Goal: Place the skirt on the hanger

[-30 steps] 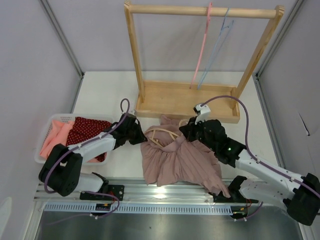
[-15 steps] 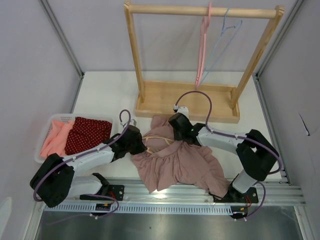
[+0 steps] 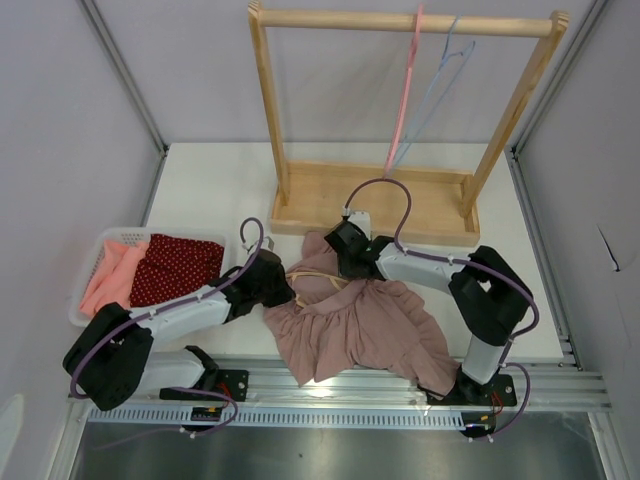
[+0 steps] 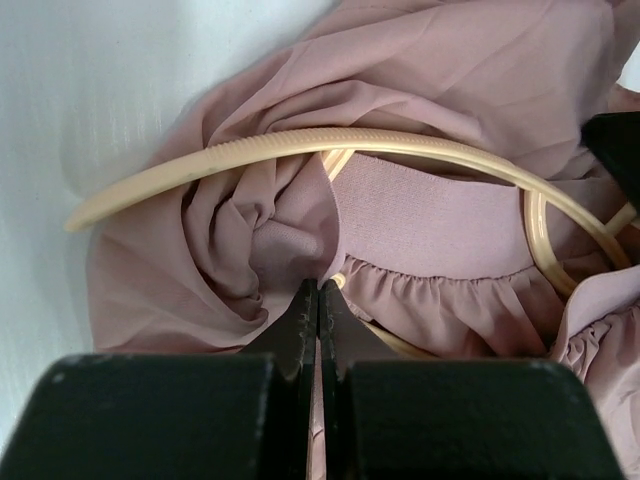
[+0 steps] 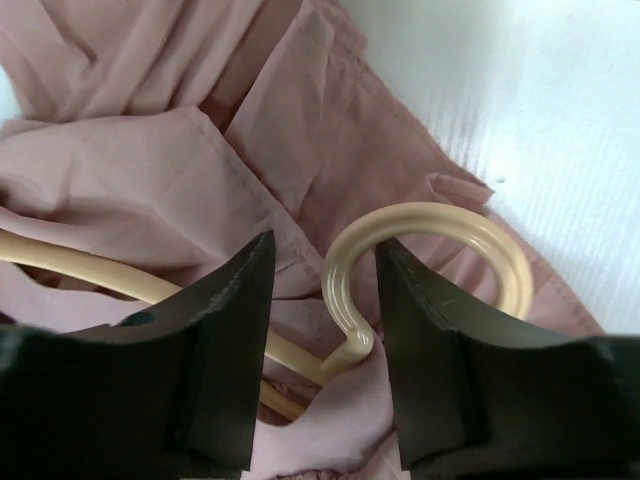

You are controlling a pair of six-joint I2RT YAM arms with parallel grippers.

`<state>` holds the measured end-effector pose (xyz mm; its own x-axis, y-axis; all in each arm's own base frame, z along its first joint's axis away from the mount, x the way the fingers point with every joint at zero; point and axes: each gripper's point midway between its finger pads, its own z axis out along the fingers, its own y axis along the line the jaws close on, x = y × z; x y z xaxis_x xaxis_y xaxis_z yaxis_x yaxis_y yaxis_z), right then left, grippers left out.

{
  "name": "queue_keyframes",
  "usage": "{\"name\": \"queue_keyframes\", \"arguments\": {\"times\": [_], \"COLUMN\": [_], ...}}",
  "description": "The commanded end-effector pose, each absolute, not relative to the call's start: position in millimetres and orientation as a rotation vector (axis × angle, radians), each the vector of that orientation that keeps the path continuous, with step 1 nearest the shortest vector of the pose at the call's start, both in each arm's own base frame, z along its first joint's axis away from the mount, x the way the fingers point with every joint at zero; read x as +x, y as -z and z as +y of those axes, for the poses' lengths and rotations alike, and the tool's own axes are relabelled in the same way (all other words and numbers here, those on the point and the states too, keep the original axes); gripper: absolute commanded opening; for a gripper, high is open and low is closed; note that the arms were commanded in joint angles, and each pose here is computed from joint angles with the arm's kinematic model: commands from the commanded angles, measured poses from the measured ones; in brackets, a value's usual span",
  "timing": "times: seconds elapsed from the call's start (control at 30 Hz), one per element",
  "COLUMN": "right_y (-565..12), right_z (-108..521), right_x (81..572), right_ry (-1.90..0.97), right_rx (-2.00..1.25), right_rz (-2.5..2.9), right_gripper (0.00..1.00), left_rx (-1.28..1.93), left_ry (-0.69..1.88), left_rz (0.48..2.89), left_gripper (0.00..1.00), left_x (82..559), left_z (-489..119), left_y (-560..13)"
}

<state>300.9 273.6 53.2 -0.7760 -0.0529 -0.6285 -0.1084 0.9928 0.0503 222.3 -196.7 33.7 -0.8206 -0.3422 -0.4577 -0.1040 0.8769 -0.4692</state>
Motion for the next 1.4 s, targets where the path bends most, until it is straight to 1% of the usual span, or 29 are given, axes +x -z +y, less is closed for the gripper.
{"name": "queue_keyframes", "arguments": {"times": [0.0,0.07,0.13,0.23,0.27,0.3,0.33,0.37,0.43,0.47,0.53,0.57,0.63,0.7,0.73,0.8,0.83,0.97,1.03,1.13,1.3,1.37], "right_y": [-44.7,-40.5,-34.4,-42.7,-47.5,-54.6,-63.1,-84.9,-106.3,-132.1,-142.9,-160.9,-167.0,-177.0,-179.7,-186.0,-184.6,-191.2,-191.6,-195.4,-197.8,-199.5], "right_z": [282.2,279.8,278.8,279.8,278.0,278.6,279.0,276.5,275.7,276.9,273.8,274.3,273.0,273.5,274.0,274.9,274.2,279.4,283.2,286.7,291.7,291.8], "right_x": [303.0,303.5,302.0,304.9,304.4,305.0,304.6,306.2,304.7,306.6,300.3,300.0,291.5,285.9,284.1,280.1,277.2,274.7,273.5,272.5,268.8,267.9], "right_ry": [-0.110,-0.095,-0.113,-0.151,-0.154,-0.165,-0.179,-0.207,-0.237,-0.288,-0.300,-0.341,-0.355,-0.378,-0.380,-0.388,-0.375,-0.403,-0.400,-0.409,-0.415,-0.417], "right_rx": [-0.077,-0.064,-0.056,-0.035,-0.035,-0.032,-0.033,-0.023,-0.026,-0.011,-0.043,-0.034,-0.075,-0.099,-0.108,-0.122,-0.135,-0.151,-0.168,-0.178,-0.199,-0.202], "right_rz": [2.491,2.503,2.515,2.487,2.473,2.450,2.425,2.362,2.302,2.231,2.191,2.140,2.106,2.069,2.058,2.032,2.026,1.995,1.992,1.982,1.977,1.973], "right_gripper": [0.44,0.39,0.37,0.12,0.00,0.00,0.00,0.00,0.00,0.00,0.00,0.00,0.00,0.00,0.00,0.00,0.00,0.00,0.00,0.00,0.00,0.00], "left_rx": [-0.319,-0.316,-0.315,-0.310,-0.305,-0.301,-0.300,-0.289,-0.278,-0.259,-0.226,-0.183,-0.143,-0.099,-0.087,-0.066,-0.067,-0.044,-0.024,-0.017,-0.005,0.016], "left_ry": [0.585,0.583,0.577,0.566,0.561,0.585,0.553,0.556,0.547,0.547,0.560,0.567,0.551,0.557,0.546,0.533,0.517,0.474,0.458,0.444,0.406,0.405], "left_rz": [2.471,2.471,2.465,2.463,2.463,2.429,2.460,2.445,2.445,2.434,2.426,2.405,2.407,2.370,2.377,2.359,2.363,2.356,2.383,2.389,2.390,2.376], "left_gripper": [0.00,0.00,0.00,0.00,0.00,0.00,0.00,0.00,0.00,0.00,0.00,0.00,0.01,0.07,0.16,0.23,0.31,0.38,0.39,0.44,0.45,0.45], "left_x": [227.9,227.9,228.8,229.4,228.4,237.0,228.1,229.8,228.5,230.4,228.2,232.5,229.5,230.6,227.7,228.4,225.7,227.4,227.2,230.8,247.3,254.0], "left_z": [-199.2,-199.1,-198.0,-196.2,-194.9,-200.9,-193.1,-192.8,-189.5,-189.2,-187.4,-190.5,-187.3,-186.2,-183.7,-180.9,-176.6,-171.2,-172.5,-174.0,-182.3,-189.8], "left_y": [-35.2,-35.7,-37.2,-38.6,-39.5,-54.0,-41.7,-47.2,-50.5,-56.1,-64.8,-77.1,-87.2,-104.6,-106.3,-116.6,-117.4,-115.2,-107.3,-101.5,-95.7,-101.5]}}
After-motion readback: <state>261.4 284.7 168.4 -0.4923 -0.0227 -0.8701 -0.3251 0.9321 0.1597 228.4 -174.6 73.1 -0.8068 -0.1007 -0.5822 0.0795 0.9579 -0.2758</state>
